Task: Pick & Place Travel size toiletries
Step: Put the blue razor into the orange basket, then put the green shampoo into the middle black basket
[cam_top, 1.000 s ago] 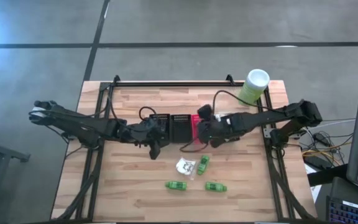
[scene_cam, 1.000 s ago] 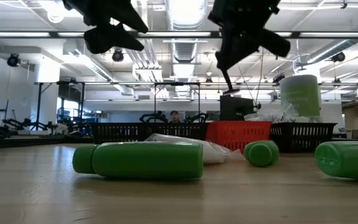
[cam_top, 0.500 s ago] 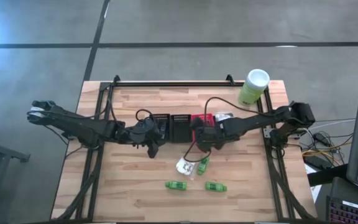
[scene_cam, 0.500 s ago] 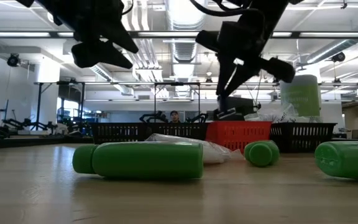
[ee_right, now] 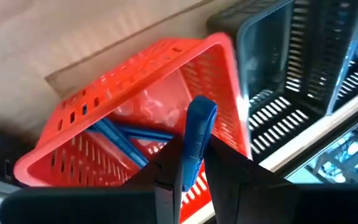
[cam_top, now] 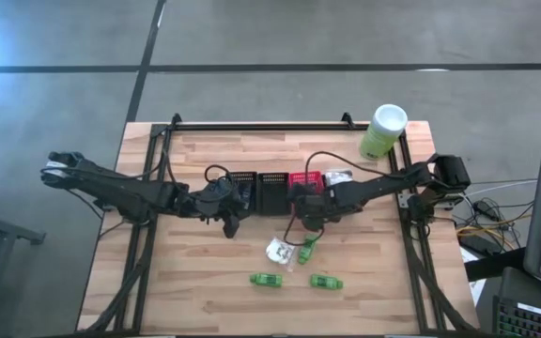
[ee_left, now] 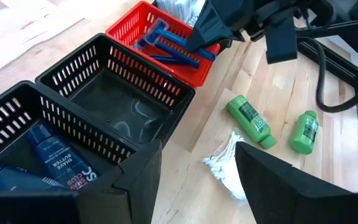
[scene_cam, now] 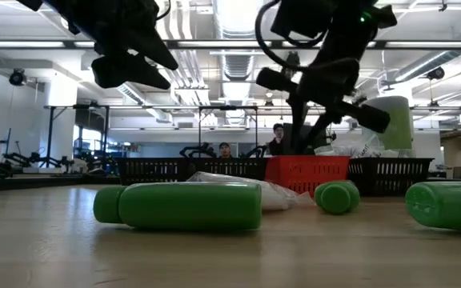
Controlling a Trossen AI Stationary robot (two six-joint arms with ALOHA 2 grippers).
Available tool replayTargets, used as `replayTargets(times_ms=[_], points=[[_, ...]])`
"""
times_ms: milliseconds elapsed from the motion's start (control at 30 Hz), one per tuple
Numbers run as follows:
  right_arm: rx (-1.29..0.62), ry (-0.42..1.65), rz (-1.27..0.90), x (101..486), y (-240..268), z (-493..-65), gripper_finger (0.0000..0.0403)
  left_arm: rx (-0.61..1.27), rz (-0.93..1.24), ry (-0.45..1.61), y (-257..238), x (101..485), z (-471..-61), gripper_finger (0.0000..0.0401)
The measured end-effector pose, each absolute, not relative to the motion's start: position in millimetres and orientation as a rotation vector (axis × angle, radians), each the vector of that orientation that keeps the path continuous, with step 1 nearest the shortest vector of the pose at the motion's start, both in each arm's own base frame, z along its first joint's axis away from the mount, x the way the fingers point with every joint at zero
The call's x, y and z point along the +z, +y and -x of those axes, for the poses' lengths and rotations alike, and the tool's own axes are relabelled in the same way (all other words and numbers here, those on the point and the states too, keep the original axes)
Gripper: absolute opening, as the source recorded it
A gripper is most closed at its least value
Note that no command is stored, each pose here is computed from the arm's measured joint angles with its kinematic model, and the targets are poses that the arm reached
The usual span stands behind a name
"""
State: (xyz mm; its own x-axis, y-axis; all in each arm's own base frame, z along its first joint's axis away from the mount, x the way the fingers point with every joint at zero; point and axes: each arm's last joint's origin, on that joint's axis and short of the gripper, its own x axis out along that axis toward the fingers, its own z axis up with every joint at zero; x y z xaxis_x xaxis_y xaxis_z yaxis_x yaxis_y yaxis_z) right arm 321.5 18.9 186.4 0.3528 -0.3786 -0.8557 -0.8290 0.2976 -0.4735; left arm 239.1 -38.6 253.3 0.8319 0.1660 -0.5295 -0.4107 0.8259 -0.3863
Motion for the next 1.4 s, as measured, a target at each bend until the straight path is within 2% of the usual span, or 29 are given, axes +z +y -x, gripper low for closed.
replayTargets(times_ms=[267,600,833,967,1200,1400], points=[[0.416,1.287,1.307,176,11,-315,0.0074,0.324,0.525,0.499,-39,253,-239,0.0209],[0.336,1.282,1.295,175,7,-315,0.0153,0.331,0.553,0.494,-39,253,-239,0.0209],[0.179,1.226,1.278,204,22,-318,0.0206,0.316,0.563,0.493,-39,254,-240,0.0209],[0.077,1.160,1.118,226,36,-314,0.0224,0.244,0.571,0.530,-42,253,-240,0.0209],[-0.113,1.156,0.609,252,56,-300,0.0235,0.211,0.573,0.573,-44,251,-238,0.0209],[-0.205,1.069,0.439,267,73,-295,0.0223,0.210,0.573,0.570,-44,252,-238,0.0209]])
